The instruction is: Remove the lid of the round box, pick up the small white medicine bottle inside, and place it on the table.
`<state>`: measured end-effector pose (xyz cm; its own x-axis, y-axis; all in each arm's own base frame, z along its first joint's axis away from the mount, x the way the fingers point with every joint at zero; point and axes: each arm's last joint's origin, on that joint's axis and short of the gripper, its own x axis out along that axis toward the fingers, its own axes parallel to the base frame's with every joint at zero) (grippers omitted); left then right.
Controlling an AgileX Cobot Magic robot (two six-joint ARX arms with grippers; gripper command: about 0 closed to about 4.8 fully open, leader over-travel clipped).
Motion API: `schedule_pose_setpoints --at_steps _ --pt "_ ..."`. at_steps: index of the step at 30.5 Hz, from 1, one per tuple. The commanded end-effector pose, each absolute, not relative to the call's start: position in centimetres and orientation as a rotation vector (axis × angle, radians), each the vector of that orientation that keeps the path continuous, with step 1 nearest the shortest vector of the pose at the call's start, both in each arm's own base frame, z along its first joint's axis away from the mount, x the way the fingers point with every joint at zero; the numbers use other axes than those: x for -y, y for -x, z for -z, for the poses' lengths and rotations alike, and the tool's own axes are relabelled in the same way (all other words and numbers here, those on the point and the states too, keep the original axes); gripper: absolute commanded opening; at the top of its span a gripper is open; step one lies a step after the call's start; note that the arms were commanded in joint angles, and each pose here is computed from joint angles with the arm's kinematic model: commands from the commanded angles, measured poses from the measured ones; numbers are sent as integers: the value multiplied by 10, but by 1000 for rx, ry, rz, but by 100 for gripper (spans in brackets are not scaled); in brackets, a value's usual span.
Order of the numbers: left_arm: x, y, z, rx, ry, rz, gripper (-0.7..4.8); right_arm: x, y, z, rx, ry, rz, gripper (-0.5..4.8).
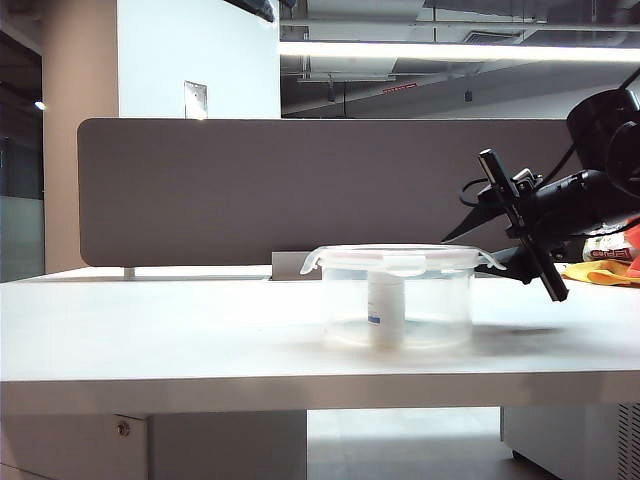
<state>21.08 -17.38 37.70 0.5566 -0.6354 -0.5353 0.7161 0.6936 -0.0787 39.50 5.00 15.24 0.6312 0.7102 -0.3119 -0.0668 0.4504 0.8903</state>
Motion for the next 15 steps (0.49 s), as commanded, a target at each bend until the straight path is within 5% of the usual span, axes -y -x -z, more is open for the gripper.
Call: schedule_pose_setpoints --at_steps 1,15 --pt "173 -210 -381 -542 -144 805 115 -54 -395 -156 -746 -987 -573 180" --pt "173 -210 -380 -543 -144 805 115 -59 -396 -158 -735 -996 -595 6"
